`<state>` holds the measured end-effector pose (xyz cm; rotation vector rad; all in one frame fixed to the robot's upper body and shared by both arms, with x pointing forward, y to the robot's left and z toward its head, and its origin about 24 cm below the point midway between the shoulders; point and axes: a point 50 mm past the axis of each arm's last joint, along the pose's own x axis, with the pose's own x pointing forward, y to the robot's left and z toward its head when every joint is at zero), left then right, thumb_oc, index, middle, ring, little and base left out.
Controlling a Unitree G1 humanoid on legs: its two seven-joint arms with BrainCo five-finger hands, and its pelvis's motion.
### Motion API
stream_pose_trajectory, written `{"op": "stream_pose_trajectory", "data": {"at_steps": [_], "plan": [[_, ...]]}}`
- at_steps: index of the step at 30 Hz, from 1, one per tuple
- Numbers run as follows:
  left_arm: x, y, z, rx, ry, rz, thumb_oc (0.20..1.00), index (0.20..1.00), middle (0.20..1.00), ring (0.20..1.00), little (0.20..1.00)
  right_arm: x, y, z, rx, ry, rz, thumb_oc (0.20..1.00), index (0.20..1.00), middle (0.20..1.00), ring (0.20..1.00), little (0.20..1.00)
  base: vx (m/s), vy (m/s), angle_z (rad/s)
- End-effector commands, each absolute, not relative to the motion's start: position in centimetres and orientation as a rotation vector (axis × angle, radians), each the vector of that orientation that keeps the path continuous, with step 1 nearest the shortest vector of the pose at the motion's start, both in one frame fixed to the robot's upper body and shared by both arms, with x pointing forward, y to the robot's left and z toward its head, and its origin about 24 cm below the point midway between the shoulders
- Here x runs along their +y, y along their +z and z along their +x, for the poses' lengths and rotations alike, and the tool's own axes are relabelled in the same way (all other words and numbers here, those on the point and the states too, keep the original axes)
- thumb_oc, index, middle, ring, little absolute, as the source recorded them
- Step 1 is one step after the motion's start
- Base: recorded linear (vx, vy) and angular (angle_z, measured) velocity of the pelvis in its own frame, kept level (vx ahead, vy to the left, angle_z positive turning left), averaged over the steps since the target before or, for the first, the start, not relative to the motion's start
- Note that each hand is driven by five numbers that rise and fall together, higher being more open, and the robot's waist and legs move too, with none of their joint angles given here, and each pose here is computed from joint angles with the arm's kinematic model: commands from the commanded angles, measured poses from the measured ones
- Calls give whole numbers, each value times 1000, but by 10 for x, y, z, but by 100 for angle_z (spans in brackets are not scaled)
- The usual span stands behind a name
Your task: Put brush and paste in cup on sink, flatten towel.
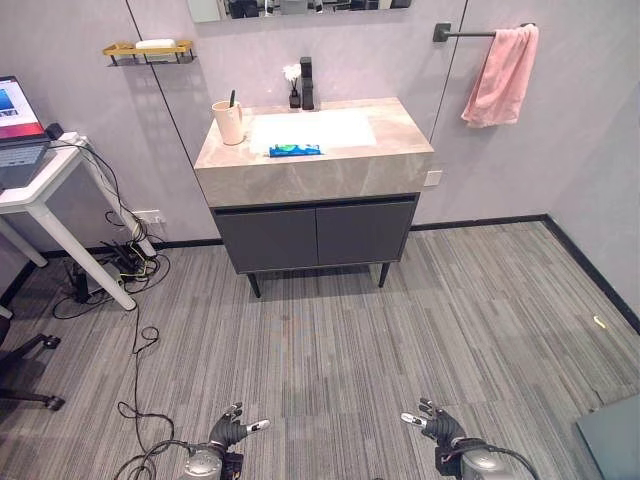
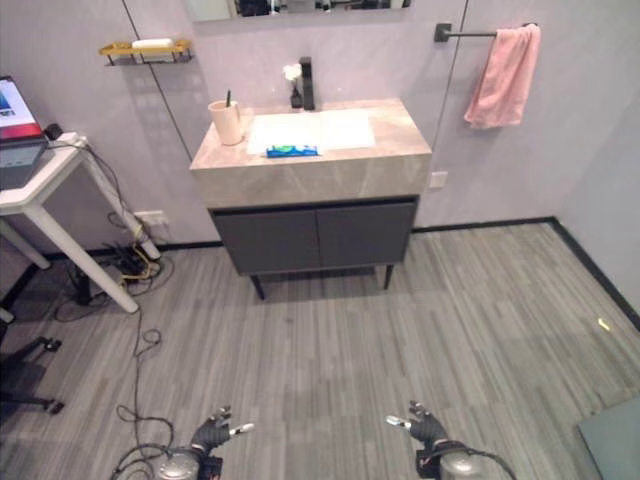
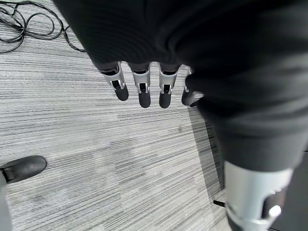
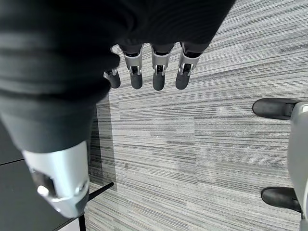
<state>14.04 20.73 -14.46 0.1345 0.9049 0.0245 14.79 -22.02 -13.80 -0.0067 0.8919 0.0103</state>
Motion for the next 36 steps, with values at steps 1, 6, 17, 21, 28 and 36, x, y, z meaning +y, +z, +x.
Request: {"op": "stream_pose_trajectory", "data": {"at_steps": [1, 6, 17, 21, 28, 36], "plan": [[220, -133, 164, 822, 60, 152, 1000, 1000, 1000, 1000, 1000, -214, -129, 173, 818, 0, 28, 1000, 1000, 1000, 1000, 1000, 0, 0, 0], [219, -132, 164, 817, 63, 134, 1000, 1000, 1000, 1000, 1000, -217, -132, 166, 836, -8, 18, 1000, 1000, 1000, 1000, 1000, 0, 0, 0], [218, -132, 165, 823, 32, 157, 1000, 1000, 1000, 1000, 1000, -222, -133, 164, 848, -28, 58, 1000, 1000, 1000, 1000, 1000, 0, 10, 0], [214, -130, 170, 807, 1, 163, 1000, 1000, 1000, 1000, 1000, -222, -132, 166, 849, -25, 68, 1000, 1000, 1000, 1000, 1000, -41, 61, 1], [215, -128, 175, 798, -12, 203, 1000, 1000, 1000, 1000, 1000, -215, -132, 171, 845, -4, 75, 1000, 1000, 1000, 1000, 1000, -17, 106, -3], [216, -121, 187, 757, -71, 288, 1000, 1000, 1000, 1000, 1000, -214, -127, 176, 797, -5, 89, 1000, 1000, 1000, 1000, 1000, -17, 169, -19]]}}
